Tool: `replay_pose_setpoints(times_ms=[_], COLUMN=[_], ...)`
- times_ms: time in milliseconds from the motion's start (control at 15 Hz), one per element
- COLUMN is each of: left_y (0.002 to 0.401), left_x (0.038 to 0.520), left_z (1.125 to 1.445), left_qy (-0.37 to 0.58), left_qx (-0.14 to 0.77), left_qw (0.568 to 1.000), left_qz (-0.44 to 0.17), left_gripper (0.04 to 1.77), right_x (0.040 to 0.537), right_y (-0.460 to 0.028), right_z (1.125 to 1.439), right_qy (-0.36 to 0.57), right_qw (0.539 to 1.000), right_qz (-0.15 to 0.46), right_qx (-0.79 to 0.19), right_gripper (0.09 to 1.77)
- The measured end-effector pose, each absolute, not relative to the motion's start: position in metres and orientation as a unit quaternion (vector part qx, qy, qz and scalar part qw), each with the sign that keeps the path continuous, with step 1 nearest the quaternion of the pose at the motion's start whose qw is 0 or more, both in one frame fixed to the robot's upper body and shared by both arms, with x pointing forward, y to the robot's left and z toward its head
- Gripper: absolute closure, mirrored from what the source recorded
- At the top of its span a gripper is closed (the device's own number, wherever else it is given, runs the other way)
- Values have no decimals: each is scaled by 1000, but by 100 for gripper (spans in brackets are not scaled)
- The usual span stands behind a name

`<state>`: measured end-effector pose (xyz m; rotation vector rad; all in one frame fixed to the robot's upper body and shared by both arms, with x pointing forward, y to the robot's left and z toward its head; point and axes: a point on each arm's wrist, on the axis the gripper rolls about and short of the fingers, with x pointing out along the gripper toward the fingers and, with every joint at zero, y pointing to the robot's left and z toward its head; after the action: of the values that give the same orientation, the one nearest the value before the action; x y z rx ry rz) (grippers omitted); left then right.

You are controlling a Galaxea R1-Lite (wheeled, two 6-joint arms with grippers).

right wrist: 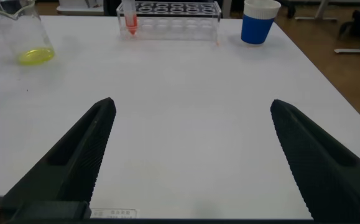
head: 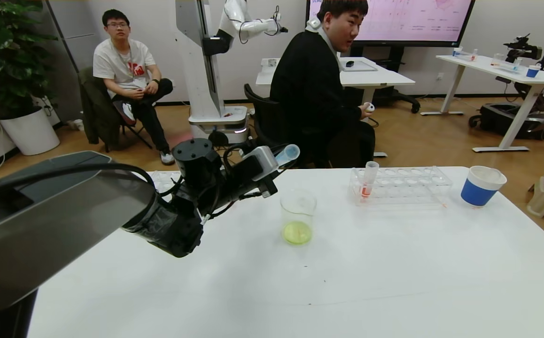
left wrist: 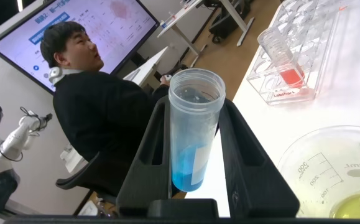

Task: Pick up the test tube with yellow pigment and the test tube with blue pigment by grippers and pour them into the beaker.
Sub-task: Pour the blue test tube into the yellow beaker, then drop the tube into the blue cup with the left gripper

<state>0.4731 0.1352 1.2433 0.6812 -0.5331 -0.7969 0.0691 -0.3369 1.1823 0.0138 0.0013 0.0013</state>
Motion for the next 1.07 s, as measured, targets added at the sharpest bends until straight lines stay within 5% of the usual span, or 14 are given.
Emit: replay_pose_setpoints(times_ms=[1067], left_y=[146], left_x=[490], left_z=[1230], left_qy=[-384], left_qx=[503], left_qw=[678], left_qz=[-374], left_gripper=[132], right_x=[69], right_y=[-337], right_z=[1182], right_qy=[1], right_qw=[1000], right_qz=[1], right_qx=[7], right_gripper=[12])
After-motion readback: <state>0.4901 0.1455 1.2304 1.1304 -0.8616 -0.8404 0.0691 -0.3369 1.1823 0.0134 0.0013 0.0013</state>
